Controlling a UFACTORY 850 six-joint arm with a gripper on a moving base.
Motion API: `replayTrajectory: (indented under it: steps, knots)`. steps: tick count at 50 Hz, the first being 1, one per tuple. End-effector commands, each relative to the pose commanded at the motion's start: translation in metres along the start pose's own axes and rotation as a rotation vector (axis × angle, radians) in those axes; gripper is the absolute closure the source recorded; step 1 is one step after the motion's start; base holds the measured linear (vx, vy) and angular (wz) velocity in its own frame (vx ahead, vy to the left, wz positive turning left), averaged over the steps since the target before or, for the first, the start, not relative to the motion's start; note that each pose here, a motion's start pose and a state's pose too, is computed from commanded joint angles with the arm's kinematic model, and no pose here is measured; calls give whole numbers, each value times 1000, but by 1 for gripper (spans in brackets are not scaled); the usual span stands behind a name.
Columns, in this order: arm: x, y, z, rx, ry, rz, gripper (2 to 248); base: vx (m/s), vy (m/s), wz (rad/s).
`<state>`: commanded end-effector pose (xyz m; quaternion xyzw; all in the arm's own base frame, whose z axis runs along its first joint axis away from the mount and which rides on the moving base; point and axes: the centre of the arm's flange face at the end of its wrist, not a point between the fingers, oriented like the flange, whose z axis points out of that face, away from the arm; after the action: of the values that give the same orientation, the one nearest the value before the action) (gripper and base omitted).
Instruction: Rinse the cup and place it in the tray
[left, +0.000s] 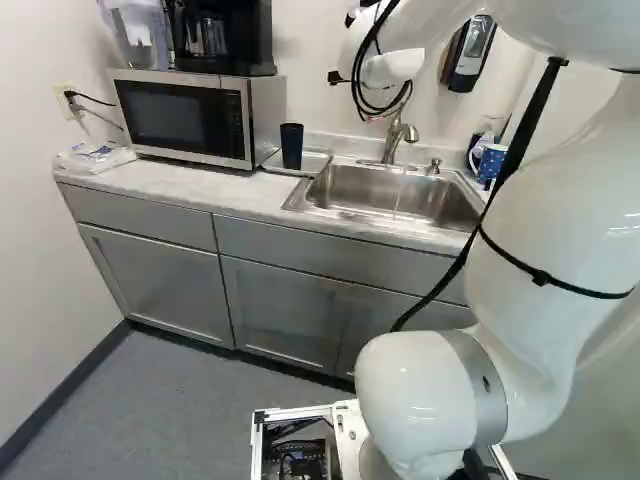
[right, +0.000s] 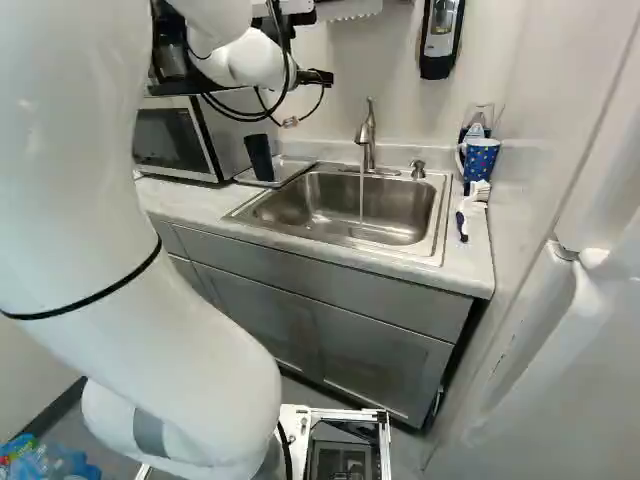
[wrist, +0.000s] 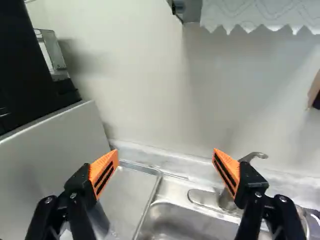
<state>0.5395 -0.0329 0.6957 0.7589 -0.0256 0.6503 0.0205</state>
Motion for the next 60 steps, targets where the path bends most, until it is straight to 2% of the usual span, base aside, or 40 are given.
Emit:
replayTrajectory:
  steps: [30,60]
  knots:
    - [1,44,5,-79,0,12,3,0,0,0]
    - [5,72,38,-122,3,19,3,0,0,0]
